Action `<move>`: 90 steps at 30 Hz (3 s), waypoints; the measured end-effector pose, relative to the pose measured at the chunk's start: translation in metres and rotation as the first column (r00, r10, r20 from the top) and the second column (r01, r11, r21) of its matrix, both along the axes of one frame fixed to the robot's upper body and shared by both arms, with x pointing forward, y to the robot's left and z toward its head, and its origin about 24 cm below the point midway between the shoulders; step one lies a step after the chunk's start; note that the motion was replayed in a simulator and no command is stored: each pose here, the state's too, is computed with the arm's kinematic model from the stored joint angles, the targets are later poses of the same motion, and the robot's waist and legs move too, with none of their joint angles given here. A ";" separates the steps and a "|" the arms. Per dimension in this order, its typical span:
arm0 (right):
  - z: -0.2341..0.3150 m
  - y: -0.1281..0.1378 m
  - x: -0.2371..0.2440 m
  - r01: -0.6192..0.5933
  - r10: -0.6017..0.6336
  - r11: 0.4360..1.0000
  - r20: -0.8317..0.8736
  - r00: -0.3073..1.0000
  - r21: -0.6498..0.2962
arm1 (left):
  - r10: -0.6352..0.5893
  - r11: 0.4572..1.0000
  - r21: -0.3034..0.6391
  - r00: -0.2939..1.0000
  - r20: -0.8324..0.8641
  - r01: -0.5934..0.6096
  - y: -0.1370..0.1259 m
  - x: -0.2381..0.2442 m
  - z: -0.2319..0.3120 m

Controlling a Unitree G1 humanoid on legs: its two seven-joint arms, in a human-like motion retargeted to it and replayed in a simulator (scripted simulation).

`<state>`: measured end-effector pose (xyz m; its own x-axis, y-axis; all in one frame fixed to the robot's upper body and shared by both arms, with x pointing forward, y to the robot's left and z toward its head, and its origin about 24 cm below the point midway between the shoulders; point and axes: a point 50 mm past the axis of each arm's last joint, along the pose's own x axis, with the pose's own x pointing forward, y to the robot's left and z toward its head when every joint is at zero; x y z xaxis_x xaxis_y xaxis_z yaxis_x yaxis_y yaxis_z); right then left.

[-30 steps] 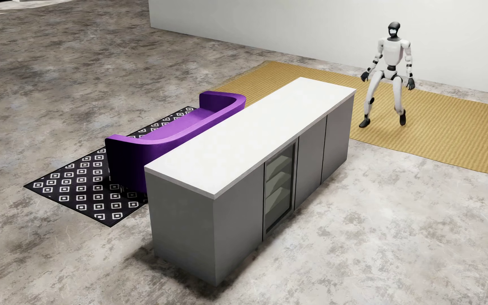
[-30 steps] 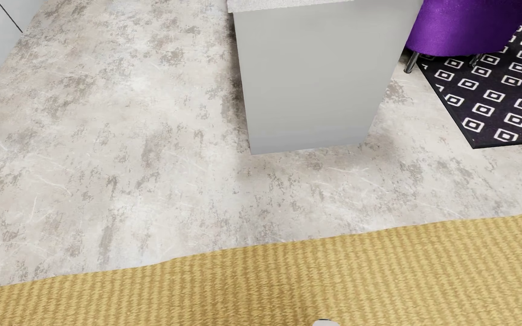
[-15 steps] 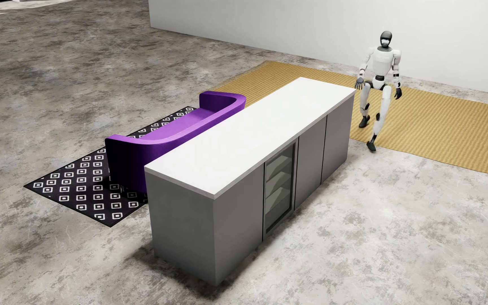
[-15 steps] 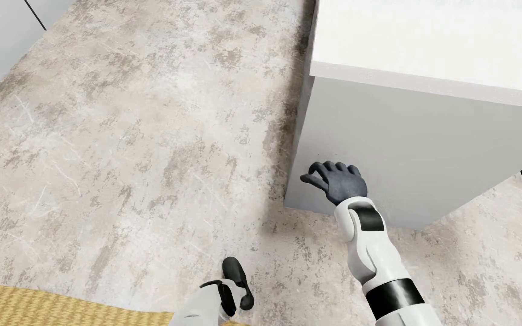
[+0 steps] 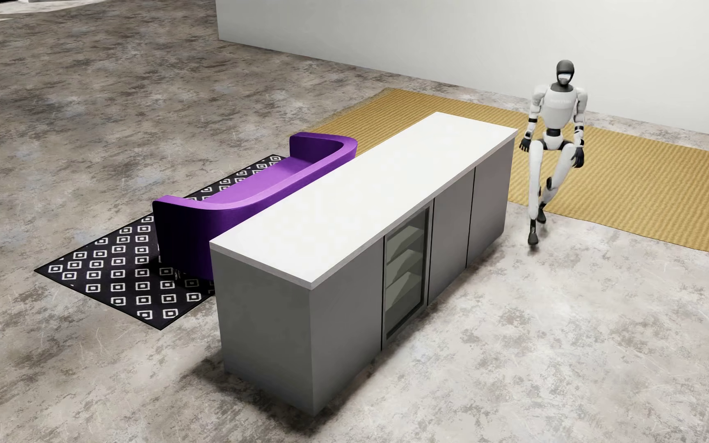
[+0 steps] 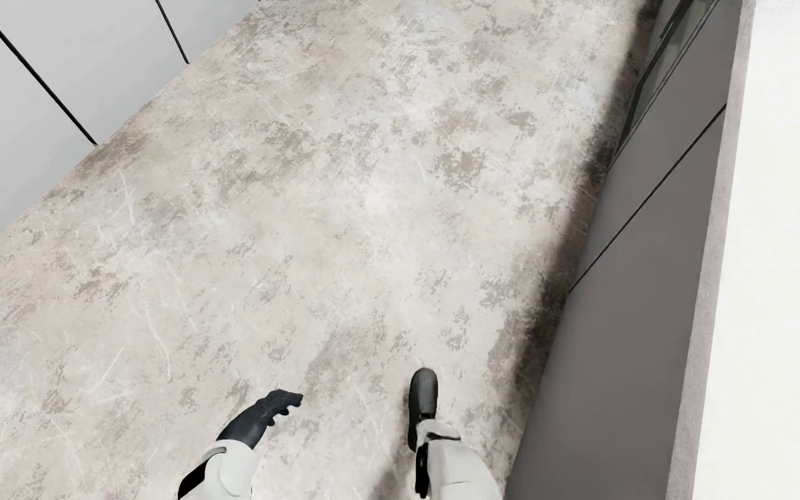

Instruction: Go around the counter

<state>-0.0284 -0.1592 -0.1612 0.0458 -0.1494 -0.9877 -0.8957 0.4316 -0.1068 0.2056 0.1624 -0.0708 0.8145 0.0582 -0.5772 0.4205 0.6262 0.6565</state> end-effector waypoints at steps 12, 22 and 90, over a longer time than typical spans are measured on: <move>0.009 -0.018 0.126 -0.027 0.095 0.975 0.303 0.948 -0.220 | 0.246 0.969 0.169 0.799 -0.548 -0.182 0.034 -0.148 -0.078; 0.207 0.034 0.336 -0.277 0.218 0.943 0.971 0.100 -0.183 | 0.243 0.970 0.115 0.791 -0.561 -0.216 0.041 -0.167 -0.071; 0.035 0.014 0.192 -0.331 0.380 0.925 0.401 0.834 -0.188 | 0.166 0.986 0.121 0.771 -0.614 -0.116 0.039 -0.131 -0.078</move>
<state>0.1635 -0.1451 -0.1267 0.5241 -0.1444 -0.8393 -0.8425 0.0563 -0.5358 0.0743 0.2012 -0.1487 0.2602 0.2055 -0.9434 0.6624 0.6729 0.3292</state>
